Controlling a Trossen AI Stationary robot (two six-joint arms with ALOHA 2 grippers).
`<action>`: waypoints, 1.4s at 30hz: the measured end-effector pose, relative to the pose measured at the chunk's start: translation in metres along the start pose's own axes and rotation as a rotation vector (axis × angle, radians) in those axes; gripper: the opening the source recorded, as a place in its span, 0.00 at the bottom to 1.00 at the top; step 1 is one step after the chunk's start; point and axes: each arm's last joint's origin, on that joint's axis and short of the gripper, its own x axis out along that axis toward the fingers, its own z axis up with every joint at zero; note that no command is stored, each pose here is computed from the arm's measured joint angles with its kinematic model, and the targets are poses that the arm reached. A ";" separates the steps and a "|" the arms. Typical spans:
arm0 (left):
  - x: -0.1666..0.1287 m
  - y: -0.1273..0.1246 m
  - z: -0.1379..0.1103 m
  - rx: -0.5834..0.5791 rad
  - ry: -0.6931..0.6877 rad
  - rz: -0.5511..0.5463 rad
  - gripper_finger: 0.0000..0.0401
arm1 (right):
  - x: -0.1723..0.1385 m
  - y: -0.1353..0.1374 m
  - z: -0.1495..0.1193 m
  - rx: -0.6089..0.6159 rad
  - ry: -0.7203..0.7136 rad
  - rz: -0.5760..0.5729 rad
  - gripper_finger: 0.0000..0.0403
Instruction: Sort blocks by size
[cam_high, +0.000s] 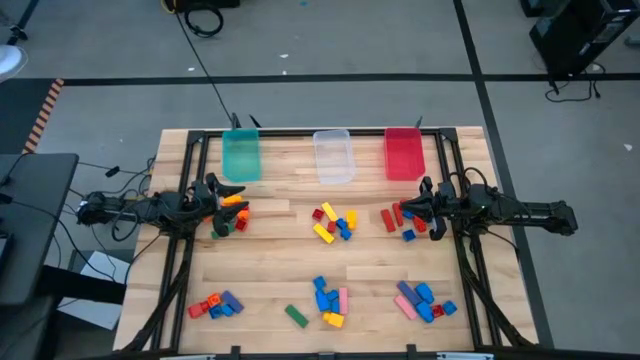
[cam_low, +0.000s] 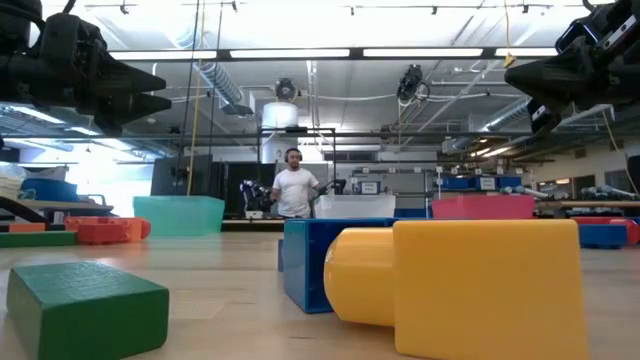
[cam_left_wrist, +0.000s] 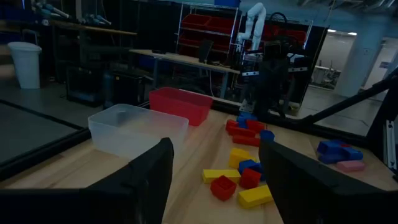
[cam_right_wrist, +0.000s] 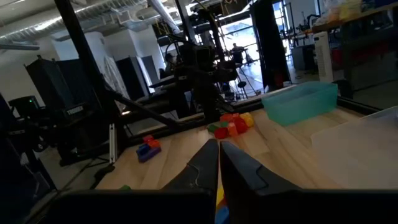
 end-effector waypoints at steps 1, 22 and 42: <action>0.000 0.000 0.000 0.000 0.000 0.000 0.61 | 0.000 0.000 0.000 0.000 0.000 0.000 0.08; 0.000 0.000 0.000 0.000 0.000 0.000 0.61 | 0.000 0.000 0.000 0.000 0.000 0.000 0.08; 0.000 0.000 0.000 0.000 0.000 0.000 0.61 | 0.000 0.000 0.003 0.000 -0.032 -0.007 0.08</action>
